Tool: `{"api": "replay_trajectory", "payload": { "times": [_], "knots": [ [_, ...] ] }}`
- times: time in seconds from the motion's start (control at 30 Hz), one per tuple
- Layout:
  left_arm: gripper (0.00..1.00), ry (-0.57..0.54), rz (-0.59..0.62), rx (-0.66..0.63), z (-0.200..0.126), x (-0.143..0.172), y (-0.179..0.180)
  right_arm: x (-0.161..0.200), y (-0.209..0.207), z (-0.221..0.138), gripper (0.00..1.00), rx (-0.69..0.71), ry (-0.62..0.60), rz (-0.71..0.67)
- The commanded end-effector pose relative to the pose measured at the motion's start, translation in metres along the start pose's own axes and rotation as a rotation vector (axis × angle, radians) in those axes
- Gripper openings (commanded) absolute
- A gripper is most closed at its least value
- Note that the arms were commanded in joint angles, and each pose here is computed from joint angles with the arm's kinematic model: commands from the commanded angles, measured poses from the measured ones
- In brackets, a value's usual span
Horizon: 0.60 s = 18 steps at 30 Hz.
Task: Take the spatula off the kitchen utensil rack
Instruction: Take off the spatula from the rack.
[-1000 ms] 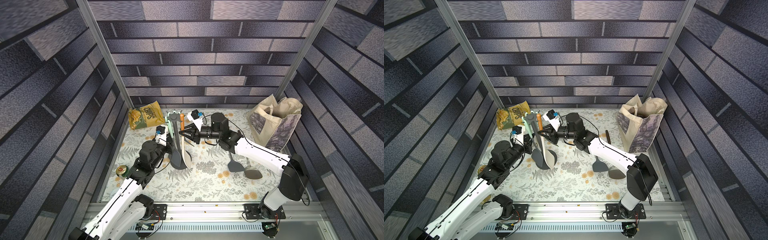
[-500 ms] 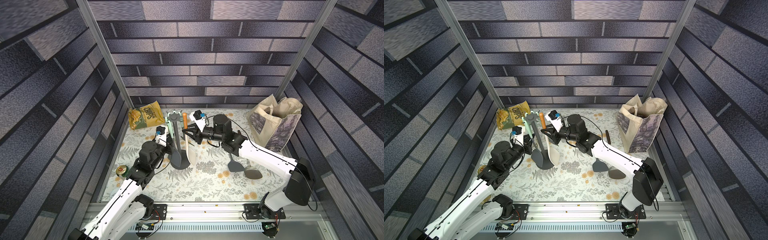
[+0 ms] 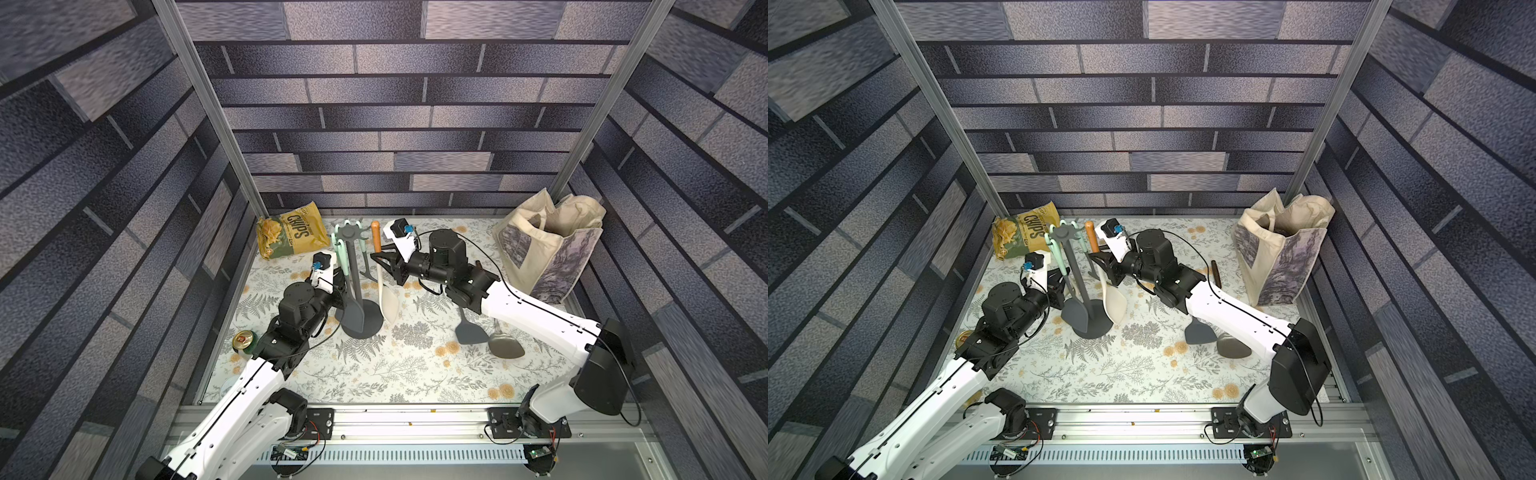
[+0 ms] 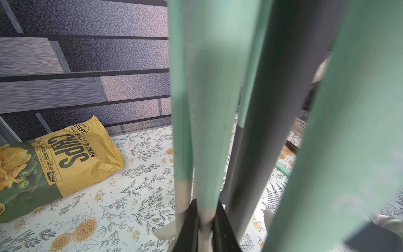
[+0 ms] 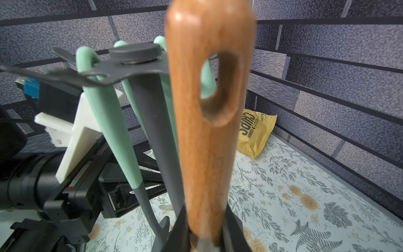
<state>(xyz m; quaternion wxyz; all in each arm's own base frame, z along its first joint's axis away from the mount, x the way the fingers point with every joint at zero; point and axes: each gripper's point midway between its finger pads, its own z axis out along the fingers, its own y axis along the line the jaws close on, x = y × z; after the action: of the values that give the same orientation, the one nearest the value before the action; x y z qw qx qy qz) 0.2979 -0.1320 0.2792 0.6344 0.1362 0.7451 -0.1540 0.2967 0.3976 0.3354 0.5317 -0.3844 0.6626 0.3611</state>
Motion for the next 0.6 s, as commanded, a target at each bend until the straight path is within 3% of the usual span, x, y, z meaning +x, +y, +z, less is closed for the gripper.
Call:
{"api": "replay_trajectory", "payload": {
  "times": [0.0,0.57],
  "knots": [
    [0.13,0.017,0.002,0.002,-0.003,0.006,0.001,0.005,-0.008,-0.011,0.00,0.064,0.022,0.000],
    [0.14,0.014,0.006,0.011,-0.001,0.004,-0.001,0.021,-0.051,-0.026,0.00,0.331,0.172,0.029]
  ]
}}
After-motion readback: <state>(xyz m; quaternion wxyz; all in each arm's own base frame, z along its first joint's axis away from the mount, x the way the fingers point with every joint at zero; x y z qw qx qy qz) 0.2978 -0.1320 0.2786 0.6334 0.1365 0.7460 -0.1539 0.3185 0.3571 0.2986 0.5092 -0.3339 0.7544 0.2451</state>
